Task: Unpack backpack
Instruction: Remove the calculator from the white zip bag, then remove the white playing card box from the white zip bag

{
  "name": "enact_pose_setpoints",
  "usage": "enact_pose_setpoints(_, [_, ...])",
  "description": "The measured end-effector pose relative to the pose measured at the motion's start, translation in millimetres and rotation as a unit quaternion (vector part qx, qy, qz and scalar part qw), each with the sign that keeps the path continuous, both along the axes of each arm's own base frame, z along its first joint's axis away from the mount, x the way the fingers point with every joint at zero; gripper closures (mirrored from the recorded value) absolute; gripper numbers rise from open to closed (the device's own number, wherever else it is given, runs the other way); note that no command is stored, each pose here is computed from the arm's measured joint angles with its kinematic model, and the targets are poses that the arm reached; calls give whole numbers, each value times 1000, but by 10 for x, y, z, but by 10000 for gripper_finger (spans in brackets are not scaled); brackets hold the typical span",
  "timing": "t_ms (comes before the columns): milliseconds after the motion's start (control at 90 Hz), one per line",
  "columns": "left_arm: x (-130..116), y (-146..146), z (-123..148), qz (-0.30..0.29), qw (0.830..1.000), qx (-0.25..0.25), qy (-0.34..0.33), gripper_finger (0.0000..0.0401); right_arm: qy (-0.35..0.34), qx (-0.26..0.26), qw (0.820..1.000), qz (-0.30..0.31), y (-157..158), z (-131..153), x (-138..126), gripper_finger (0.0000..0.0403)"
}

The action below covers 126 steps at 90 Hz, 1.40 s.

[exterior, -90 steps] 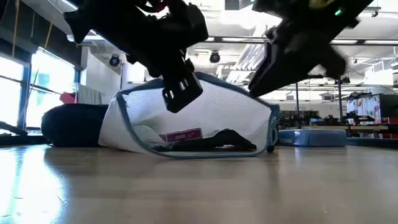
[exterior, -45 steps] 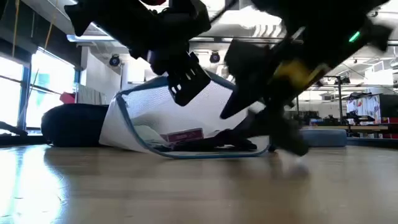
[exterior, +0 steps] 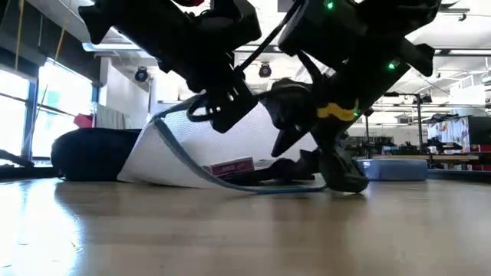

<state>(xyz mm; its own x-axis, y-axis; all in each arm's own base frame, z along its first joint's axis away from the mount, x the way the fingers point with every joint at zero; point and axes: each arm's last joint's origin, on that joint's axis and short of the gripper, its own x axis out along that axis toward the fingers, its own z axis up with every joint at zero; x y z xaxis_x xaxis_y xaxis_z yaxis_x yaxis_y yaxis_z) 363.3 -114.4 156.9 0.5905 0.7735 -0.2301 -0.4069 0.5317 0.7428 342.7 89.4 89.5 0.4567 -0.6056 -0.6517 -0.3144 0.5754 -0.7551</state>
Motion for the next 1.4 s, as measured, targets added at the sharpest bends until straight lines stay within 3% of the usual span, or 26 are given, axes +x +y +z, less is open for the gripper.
enact_pose_setpoints(322, [2,0,0,-2,1000,-1,1,401,-8,19,999,-34,-260,-7,75,205])
enact_pose_setpoints(578, [5,-7,-6,-14,1000,-2,12,401,-9,8,1000,-5,-511,18,209,206])
enact_pose_setpoints(744, [6,-12,-3,-15,1000,-1,12,401,-52,16,998,-16,-631,57,292,210])
enact_pose_setpoints(867, [4,-16,-2,-16,1000,1,13,401,-79,26,996,-31,-638,70,314,246])
enact_pose_setpoints(1133, [-9,-17,1,-1,1000,16,13,401,-118,46,990,-64,-645,83,327,390])
enact_pose_setpoints(1400, [-81,-115,-4,12,997,63,36,401,-118,49,991,-36,-420,200,270,389])
